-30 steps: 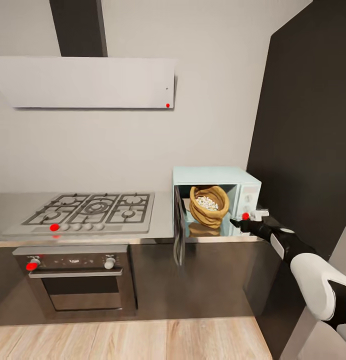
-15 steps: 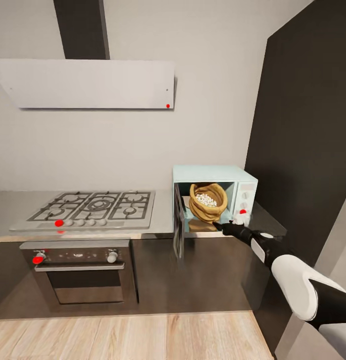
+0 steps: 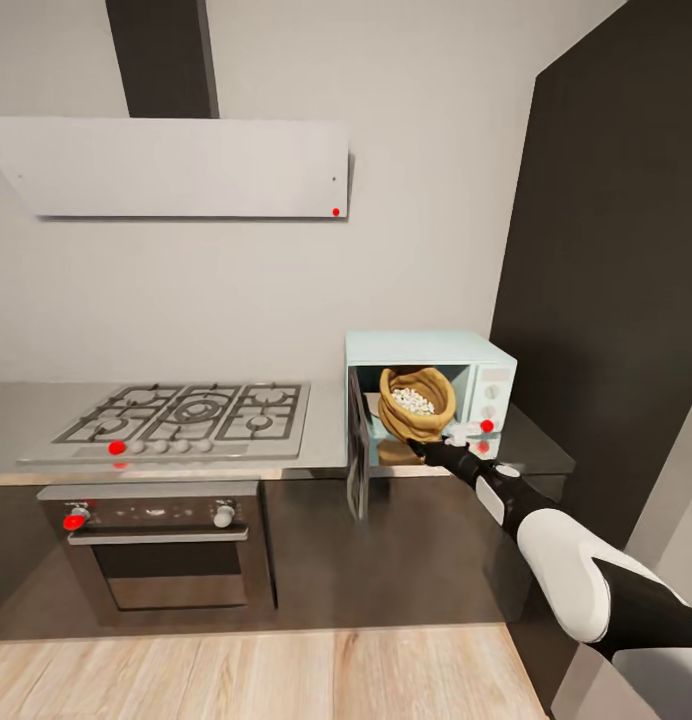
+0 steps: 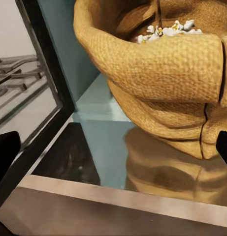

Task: In the kitchen, take the popcorn bag from the countertop, put it into the microwave, and heat it until the popcorn is cooked so the cooked popcorn ends up inside the bag.

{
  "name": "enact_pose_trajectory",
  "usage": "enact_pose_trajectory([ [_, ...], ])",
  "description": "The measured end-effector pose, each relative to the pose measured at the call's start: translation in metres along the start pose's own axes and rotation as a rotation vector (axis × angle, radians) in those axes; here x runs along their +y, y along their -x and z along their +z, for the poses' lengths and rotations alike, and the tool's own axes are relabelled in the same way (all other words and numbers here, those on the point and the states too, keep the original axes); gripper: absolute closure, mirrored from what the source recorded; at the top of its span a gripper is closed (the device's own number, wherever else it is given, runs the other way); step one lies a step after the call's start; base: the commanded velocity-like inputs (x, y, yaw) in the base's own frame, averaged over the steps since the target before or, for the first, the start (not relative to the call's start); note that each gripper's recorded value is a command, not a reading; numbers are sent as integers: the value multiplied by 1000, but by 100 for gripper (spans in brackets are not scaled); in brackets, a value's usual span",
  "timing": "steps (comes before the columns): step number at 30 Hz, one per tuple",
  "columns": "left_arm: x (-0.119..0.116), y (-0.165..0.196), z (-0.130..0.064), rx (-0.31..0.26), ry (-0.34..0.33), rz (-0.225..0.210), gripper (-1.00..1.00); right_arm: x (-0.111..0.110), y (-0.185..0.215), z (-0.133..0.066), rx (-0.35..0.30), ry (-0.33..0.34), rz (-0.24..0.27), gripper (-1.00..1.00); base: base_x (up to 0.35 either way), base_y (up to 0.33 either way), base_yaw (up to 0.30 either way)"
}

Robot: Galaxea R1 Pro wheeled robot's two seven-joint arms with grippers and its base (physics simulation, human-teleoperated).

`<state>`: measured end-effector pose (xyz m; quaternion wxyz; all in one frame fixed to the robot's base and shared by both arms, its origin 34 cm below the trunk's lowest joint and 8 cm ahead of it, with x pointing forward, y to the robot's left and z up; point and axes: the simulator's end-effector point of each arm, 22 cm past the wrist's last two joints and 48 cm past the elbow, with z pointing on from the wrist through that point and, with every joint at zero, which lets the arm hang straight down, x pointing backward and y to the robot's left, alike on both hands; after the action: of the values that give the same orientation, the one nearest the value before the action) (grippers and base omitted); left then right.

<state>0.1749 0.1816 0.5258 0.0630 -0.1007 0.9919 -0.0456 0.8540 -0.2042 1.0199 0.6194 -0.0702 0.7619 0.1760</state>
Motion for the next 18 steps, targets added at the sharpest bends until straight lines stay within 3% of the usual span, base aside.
enact_pose_trajectory([
  [18,0,0,0,0,0,0,-100,-1,1,0,-2,-4,0,-100,210,0,0],
])
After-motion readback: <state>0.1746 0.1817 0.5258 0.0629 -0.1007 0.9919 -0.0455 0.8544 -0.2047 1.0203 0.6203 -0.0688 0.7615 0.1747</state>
